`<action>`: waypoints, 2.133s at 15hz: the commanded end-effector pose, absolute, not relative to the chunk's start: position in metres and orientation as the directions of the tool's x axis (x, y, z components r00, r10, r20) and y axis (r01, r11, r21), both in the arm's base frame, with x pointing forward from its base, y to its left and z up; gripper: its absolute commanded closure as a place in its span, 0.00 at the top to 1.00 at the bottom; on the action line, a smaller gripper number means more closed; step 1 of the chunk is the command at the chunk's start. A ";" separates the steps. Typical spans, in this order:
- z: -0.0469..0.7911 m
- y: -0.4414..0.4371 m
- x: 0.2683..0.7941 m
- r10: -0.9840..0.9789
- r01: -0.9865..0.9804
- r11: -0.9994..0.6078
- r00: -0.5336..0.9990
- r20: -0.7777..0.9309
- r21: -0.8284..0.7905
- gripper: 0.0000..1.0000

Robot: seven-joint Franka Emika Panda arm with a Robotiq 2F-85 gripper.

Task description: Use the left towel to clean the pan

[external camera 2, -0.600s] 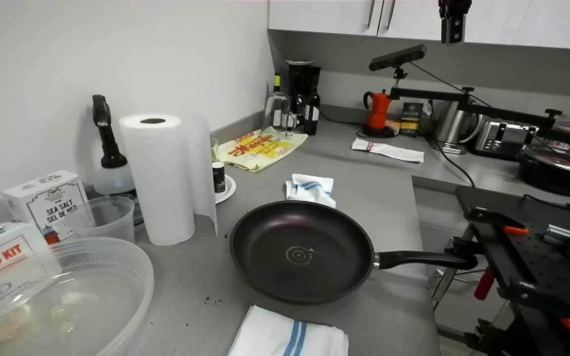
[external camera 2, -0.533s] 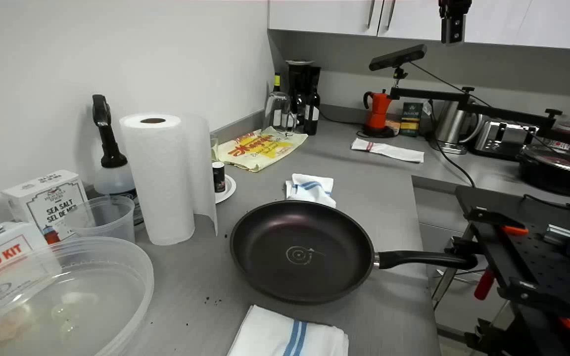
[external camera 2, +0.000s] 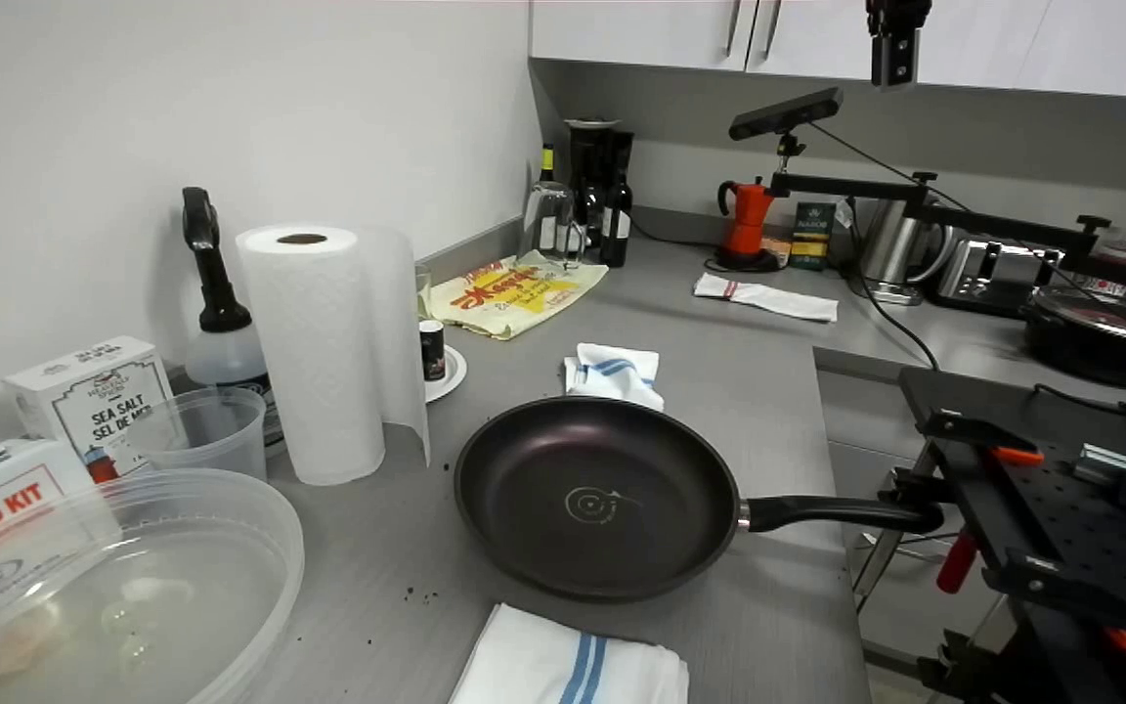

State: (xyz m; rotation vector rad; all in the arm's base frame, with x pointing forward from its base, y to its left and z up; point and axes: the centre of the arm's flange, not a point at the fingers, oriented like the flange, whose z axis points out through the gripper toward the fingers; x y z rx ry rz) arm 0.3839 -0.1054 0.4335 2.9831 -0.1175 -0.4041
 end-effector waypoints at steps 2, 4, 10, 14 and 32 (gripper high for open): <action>0.434 -0.105 0.384 -0.094 -0.060 -0.989 0.961 -0.259 0.138 1.00; 0.434 -0.105 0.384 -0.094 -0.060 -0.989 0.961 -0.259 0.138 1.00; 0.433 -0.106 0.386 -0.094 -0.061 -0.989 0.962 -0.256 0.134 1.00; 0.406 -0.106 0.411 -0.055 -0.038 -0.996 0.970 -0.237 0.077 1.00; 0.174 0.044 0.525 0.220 0.205 -0.975 0.942 -0.254 -0.085 1.00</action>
